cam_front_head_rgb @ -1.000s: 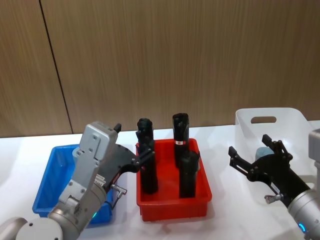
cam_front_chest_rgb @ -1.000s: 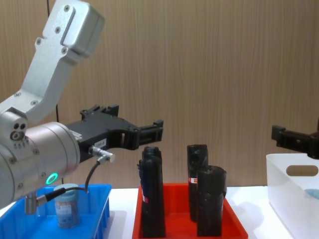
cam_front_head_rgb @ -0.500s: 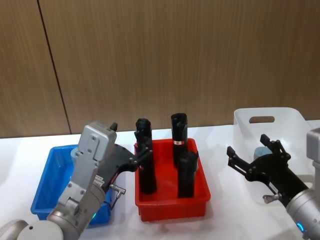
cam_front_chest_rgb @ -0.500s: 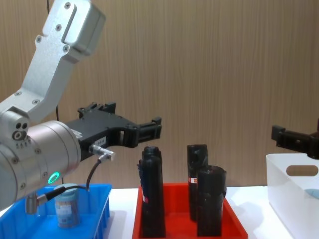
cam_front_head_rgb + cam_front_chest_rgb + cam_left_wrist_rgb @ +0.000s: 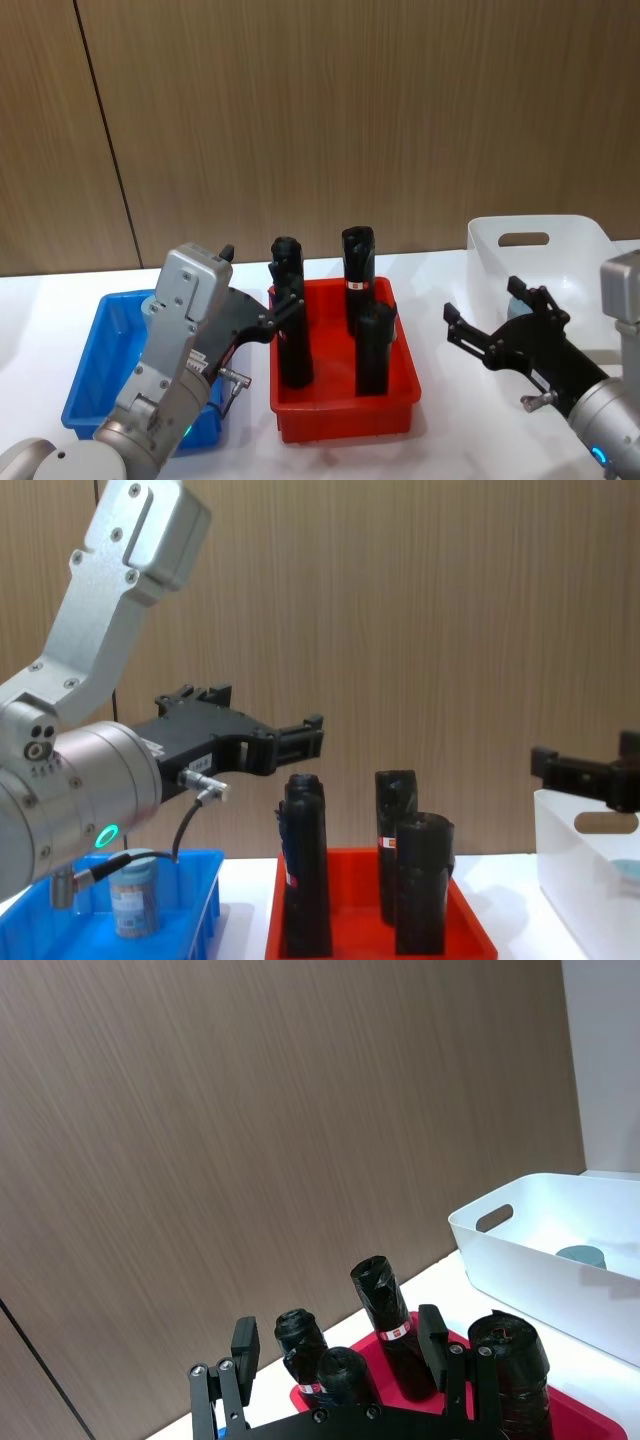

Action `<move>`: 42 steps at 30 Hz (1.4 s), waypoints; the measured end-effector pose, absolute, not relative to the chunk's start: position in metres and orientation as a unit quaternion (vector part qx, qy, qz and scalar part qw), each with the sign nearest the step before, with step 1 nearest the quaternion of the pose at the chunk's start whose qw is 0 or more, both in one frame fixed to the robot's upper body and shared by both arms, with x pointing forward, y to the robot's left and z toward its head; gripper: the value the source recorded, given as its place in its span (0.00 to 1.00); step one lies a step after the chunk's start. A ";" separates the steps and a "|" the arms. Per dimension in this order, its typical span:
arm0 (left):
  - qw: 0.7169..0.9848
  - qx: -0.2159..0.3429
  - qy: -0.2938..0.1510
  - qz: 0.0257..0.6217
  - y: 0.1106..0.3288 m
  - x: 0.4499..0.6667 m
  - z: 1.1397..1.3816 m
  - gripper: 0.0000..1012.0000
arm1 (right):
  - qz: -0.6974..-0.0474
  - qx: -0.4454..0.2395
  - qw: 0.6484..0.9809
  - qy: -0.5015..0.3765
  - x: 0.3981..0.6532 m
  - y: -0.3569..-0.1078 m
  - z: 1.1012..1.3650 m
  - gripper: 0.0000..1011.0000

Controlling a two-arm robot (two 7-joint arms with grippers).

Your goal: Pick the cotton swabs from the blue box and place them into the white box.

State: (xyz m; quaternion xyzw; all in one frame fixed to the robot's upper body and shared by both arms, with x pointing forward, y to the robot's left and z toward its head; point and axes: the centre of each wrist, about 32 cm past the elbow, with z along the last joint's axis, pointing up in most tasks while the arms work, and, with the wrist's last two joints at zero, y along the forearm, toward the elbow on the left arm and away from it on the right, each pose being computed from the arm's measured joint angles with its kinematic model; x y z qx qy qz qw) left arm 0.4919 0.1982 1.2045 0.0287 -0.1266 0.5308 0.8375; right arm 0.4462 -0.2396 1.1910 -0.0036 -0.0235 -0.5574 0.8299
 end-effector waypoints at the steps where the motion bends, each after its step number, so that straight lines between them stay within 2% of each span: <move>1: 0.837 0.029 -0.127 0.531 0.198 0.492 1.205 0.99 | -0.552 -0.008 0.834 -0.021 0.447 -0.240 1.191 0.99; 9: 0.837 0.029 -0.126 0.531 0.198 0.492 1.204 0.99 | -0.527 -0.027 0.850 -0.008 0.454 -0.242 1.192 0.99; 19: 0.837 0.029 -0.126 0.531 0.198 0.492 1.204 0.99 | -0.484 -0.066 0.872 0.006 0.478 -0.240 1.188 0.99; 42: 0.837 0.029 -0.126 0.531 0.198 0.492 1.204 0.99 | -0.444 -0.118 0.888 0.025 0.525 -0.220 1.170 0.99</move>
